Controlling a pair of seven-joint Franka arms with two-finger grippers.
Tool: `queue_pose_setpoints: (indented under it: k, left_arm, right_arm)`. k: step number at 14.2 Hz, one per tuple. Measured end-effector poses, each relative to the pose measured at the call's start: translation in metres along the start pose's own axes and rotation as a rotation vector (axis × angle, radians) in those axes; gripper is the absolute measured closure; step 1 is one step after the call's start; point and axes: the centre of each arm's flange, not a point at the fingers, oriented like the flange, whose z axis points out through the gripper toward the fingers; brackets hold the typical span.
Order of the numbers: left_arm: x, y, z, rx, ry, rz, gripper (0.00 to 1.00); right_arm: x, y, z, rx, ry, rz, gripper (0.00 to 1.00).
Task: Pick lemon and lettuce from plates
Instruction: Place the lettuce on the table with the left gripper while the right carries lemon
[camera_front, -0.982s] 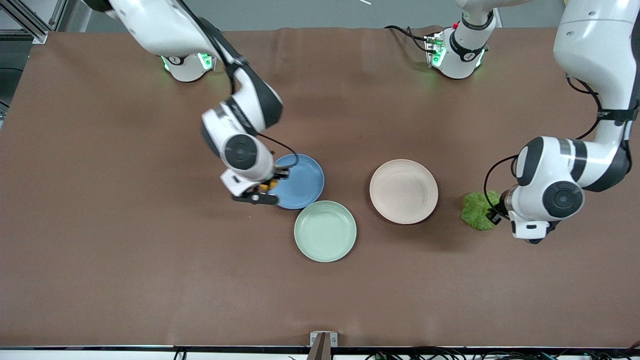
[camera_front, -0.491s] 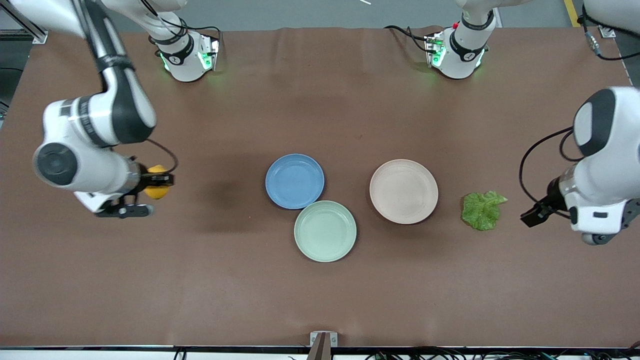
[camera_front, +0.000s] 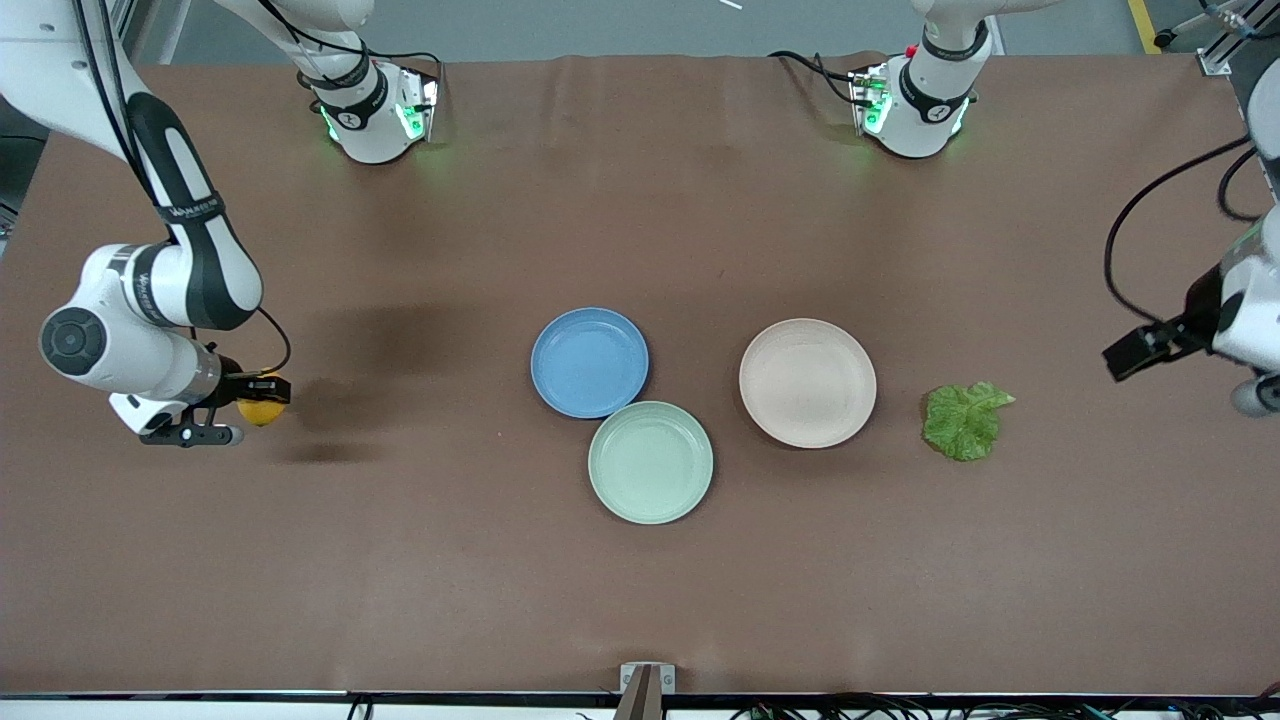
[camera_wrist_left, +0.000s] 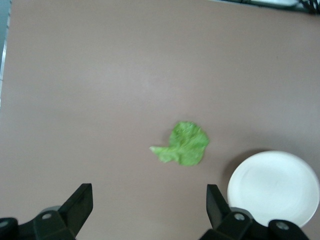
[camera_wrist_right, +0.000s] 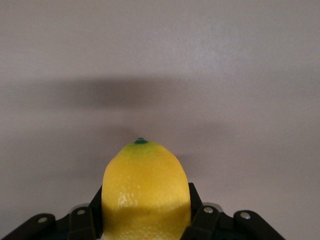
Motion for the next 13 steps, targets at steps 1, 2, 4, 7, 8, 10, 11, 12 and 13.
queue_pose_setpoints:
  k: [1, 2, 4, 7, 8, 10, 11, 12, 13]
  left_arm:
    - [-0.008, -0.011, -0.008, -0.013, -0.027, 0.036, 0.00]
    - [-0.015, -0.019, -0.015, -0.038, -0.047, 0.058, 0.00]
    - [-0.029, -0.021, -0.024, -0.064, -0.061, 0.086, 0.00]
    - [-0.059, -0.005, -0.024, -0.078, -0.073, 0.112, 0.00]
    - [-0.070, -0.003, -0.024, -0.083, -0.067, 0.116, 0.00]
    - [-0.091, -0.001, -0.027, -0.086, -0.060, 0.122, 0.00]
    - [-0.097, -0.001, -0.029, -0.094, -0.056, 0.122, 0.00]
    - [-0.100, 0.000, -0.030, -0.114, -0.053, 0.120, 0.00]
    - [-0.100, 0.001, -0.031, -0.138, -0.048, 0.118, 0.00]
  right_arm:
    - [0.000, 0.002, 0.015, 0.006, 0.005, 0.004, 0.37]
    - [0.000, 0.003, 0.027, 0.012, 0.010, 0.006, 0.37]
    - [0.001, 0.003, 0.039, 0.018, 0.011, 0.009, 0.37]
    - [0.001, 0.003, 0.039, 0.018, 0.011, 0.008, 0.37]
    - [0.002, 0.003, 0.038, 0.018, 0.012, 0.008, 0.31]
    - [0.004, 0.004, 0.028, 0.015, 0.013, 0.009, 0.14]
    - [0.005, 0.005, 0.012, 0.009, 0.005, 0.009, 0.03]
    - [0.006, 0.004, -0.014, 0.001, -0.002, 0.007, 0.00]
    - [0.006, 0.003, -0.049, -0.010, -0.007, 0.004, 0.00]
